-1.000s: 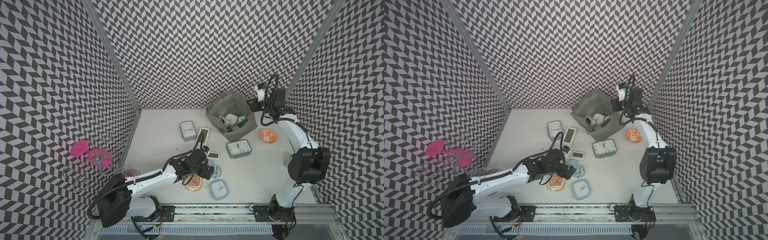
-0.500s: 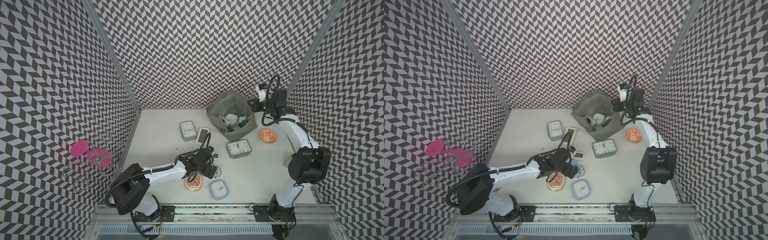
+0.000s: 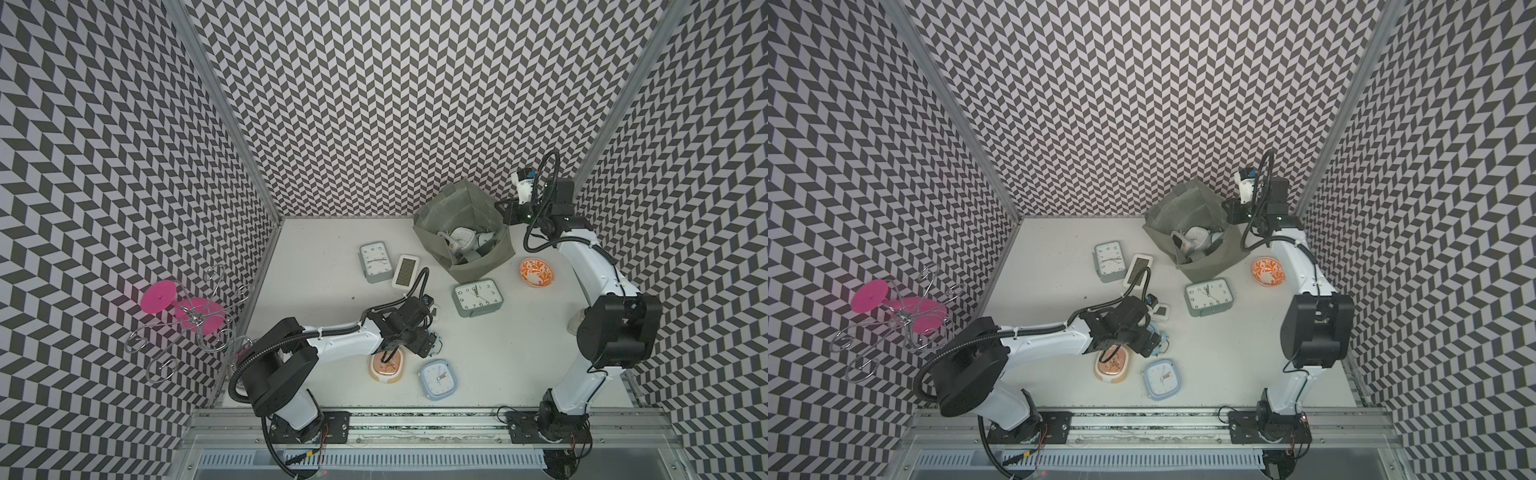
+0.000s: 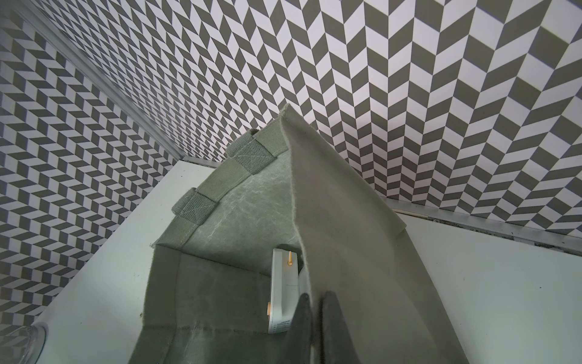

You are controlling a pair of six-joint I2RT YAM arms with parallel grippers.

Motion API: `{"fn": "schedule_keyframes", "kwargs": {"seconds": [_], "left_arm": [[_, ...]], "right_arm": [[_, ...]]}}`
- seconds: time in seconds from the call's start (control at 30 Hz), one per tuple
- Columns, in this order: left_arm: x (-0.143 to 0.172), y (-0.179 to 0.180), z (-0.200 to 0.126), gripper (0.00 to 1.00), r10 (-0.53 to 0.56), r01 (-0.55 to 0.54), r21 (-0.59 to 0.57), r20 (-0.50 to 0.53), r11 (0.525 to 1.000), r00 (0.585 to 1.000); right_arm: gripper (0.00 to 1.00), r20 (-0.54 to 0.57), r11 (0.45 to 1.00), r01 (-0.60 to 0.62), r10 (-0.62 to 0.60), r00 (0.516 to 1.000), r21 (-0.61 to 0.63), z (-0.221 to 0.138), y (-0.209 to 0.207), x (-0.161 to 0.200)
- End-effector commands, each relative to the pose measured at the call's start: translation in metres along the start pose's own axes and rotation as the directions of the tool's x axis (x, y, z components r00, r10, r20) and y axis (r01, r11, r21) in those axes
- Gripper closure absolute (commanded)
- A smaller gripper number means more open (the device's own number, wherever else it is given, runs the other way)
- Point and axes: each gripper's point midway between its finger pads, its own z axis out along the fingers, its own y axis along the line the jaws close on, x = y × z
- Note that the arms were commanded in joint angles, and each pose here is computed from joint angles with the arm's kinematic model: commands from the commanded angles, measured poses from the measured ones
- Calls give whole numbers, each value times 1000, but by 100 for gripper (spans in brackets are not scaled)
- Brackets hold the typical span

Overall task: Put the alarm clock into the canvas bag
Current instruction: Pick up the alarm from the center of the board.

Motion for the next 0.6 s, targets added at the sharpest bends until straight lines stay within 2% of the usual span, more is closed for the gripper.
{"fn": "schedule_keyframes", "kwargs": {"seconds": [0.0,0.13,0.3,0.4,0.57], "left_arm": [[-18,-2,-6,15,7,-6,-10,53,1000,999],[-39,-1,-28,24,-9,11,-19,126,1000,992],[-95,1,-85,26,-9,22,-38,311,999,950],[-136,9,-129,28,-5,37,-61,465,997,885],[-210,47,-196,37,-1,87,-93,677,992,736]], "right_arm": [[100,94,999,48,-46,994,-25,-13,10,-28],[100,96,999,46,-44,994,-21,-14,8,-29],[100,99,999,48,-45,994,-22,-15,9,-30],[100,103,999,45,-43,994,-22,-16,9,-31],[100,107,999,43,-40,993,-33,-17,12,-32]]}}
